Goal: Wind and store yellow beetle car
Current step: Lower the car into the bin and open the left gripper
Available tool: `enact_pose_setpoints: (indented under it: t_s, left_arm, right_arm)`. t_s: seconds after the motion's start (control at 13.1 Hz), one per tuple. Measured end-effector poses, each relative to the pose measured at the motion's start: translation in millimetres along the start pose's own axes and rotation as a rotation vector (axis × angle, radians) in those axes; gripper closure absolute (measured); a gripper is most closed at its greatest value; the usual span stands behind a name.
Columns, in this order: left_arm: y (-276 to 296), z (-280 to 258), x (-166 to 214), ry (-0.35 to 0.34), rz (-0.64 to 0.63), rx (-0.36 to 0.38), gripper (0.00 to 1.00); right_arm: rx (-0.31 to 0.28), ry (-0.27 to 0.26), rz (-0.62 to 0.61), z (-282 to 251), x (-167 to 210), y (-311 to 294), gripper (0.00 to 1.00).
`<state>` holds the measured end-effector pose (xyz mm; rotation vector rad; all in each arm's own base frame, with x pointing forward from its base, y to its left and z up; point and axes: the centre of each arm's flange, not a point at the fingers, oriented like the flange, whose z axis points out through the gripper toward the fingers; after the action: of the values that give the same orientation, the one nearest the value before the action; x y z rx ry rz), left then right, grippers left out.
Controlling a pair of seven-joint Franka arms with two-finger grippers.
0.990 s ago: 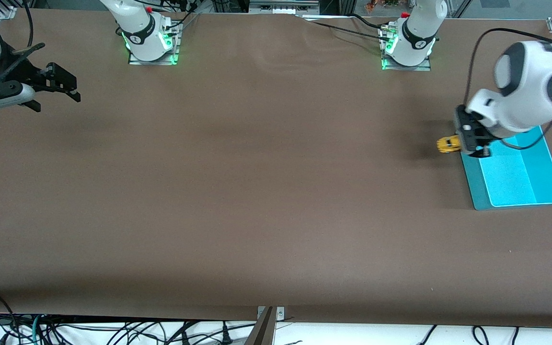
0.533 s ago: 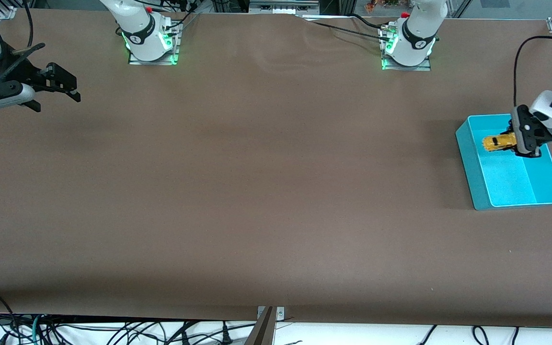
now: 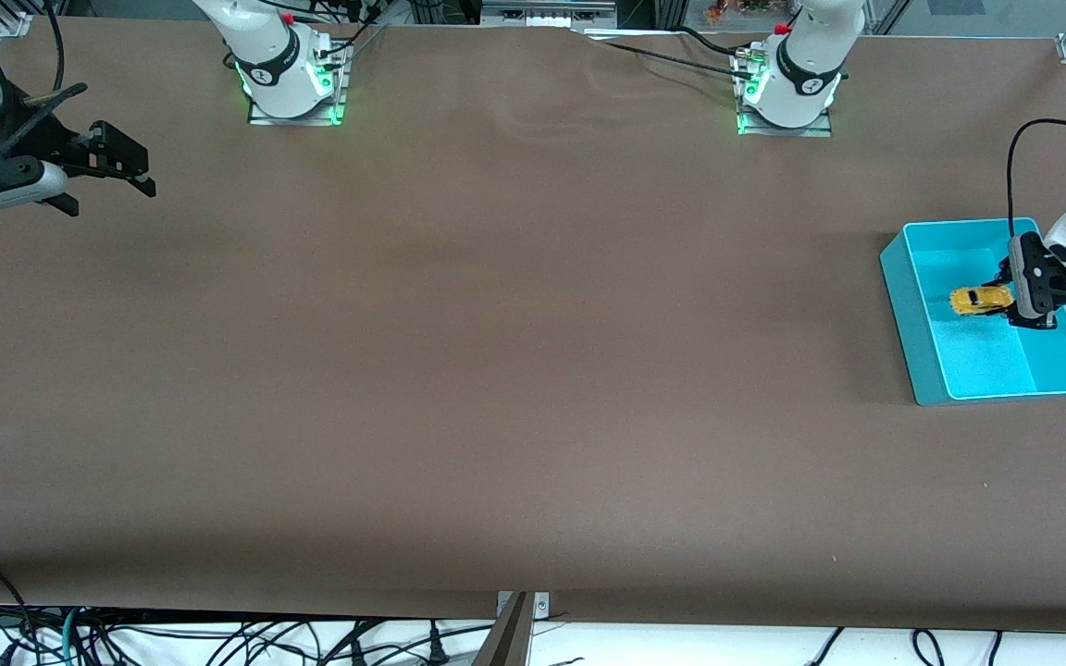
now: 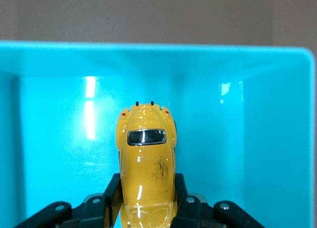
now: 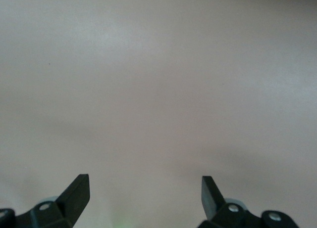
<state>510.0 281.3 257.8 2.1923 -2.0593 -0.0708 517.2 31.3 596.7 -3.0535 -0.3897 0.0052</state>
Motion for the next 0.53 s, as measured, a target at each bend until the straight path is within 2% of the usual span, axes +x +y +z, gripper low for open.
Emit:
enact_pose_setpoints:
  t_s: [0.3, 0.53]
  left_arm:
    - [3.5, 43.5, -25.3, 0.002, -0.019, 0.0, 0.55]
    - [2.2, 61.9, -29.3, 0.002, -0.023, 0.007, 0.55]
  right_arm:
    - [0.0, 0.0, 0.0, 0.1, 0.0, 0.0, 0.0]
    - [0.0, -0.001, 0.0, 0.3, 0.1, 0.1, 0.0]
